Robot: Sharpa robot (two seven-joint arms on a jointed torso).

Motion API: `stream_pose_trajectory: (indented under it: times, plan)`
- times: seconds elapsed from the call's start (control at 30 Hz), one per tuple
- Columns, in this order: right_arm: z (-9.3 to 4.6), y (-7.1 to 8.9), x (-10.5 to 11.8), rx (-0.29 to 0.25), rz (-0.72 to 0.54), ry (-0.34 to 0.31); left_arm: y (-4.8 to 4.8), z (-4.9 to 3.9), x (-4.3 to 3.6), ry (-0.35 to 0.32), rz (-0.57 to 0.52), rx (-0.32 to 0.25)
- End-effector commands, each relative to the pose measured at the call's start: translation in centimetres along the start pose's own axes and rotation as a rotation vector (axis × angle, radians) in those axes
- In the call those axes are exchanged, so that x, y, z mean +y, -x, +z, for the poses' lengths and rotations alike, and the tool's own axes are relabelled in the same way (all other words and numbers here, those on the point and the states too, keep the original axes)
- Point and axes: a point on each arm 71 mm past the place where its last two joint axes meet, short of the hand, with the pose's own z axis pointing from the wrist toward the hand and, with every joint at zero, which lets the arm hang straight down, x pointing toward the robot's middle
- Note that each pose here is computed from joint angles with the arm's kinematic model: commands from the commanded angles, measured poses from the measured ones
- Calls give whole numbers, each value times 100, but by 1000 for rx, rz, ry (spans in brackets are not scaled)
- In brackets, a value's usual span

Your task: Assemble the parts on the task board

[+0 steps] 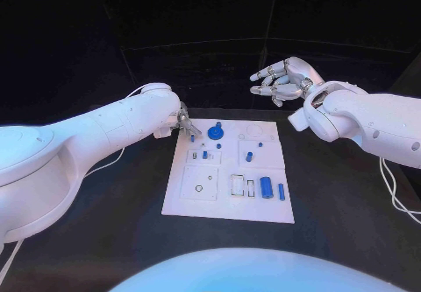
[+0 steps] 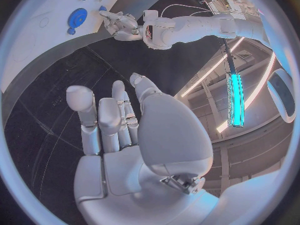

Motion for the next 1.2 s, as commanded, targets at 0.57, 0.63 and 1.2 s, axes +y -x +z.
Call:
stream_pose_trajectory:
  times: [0.57, 0.63, 1.2]
  plan:
    - [10, -1, 25, 0, -1, 12, -36, 7, -42, -11, 23, 26]
    - [11, -2, 26, 0, -1, 13, -39, 9, -45, -11, 23, 27]
    - [13, -9, 31, 1, 0, 14, -63, 24, -60, -13, 23, 30]
